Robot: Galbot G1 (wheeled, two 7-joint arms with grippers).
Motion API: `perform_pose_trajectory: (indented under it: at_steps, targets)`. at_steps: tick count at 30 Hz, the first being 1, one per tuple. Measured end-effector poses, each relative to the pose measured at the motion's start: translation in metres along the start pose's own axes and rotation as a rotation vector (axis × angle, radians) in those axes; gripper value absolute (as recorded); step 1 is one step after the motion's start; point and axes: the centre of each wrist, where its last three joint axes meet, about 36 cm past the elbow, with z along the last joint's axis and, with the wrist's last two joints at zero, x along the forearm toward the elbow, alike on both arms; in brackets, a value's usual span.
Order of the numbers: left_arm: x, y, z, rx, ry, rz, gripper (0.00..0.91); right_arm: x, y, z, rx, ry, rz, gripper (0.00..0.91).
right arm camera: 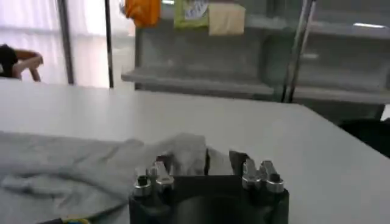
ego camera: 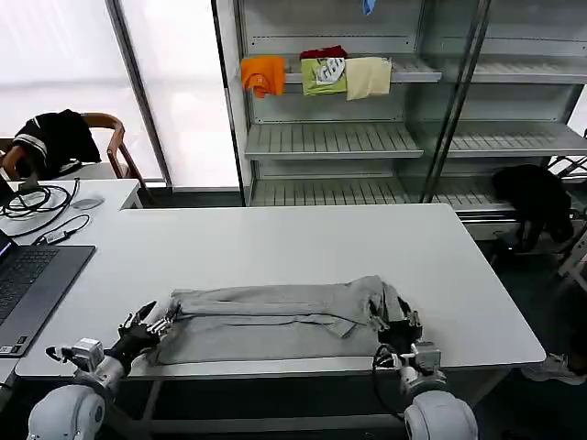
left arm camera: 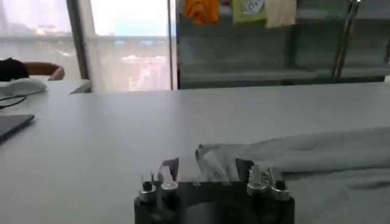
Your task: Fold and organize the clothes.
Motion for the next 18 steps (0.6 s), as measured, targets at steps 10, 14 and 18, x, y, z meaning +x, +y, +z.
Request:
perform_pose_trajectory:
  at_steps: [10,14,18]
  targets:
    - [-0.001,-0.025,0.011,0.007,0.014,-0.065,0.010,-0.006,-0.003,-0.034,-0.090,-0.162,0.005,0.907]
    - [-0.001,-0.031,0.013,0.020,0.021,-0.067,0.000,-0.009,-0.004,-0.041,-0.109,-0.190,0.010,0.907]
    - [-0.001,-0.036,0.012,0.040,0.027,-0.061,0.000,-0.011,-0.005,-0.045,-0.122,-0.203,0.019,0.907]
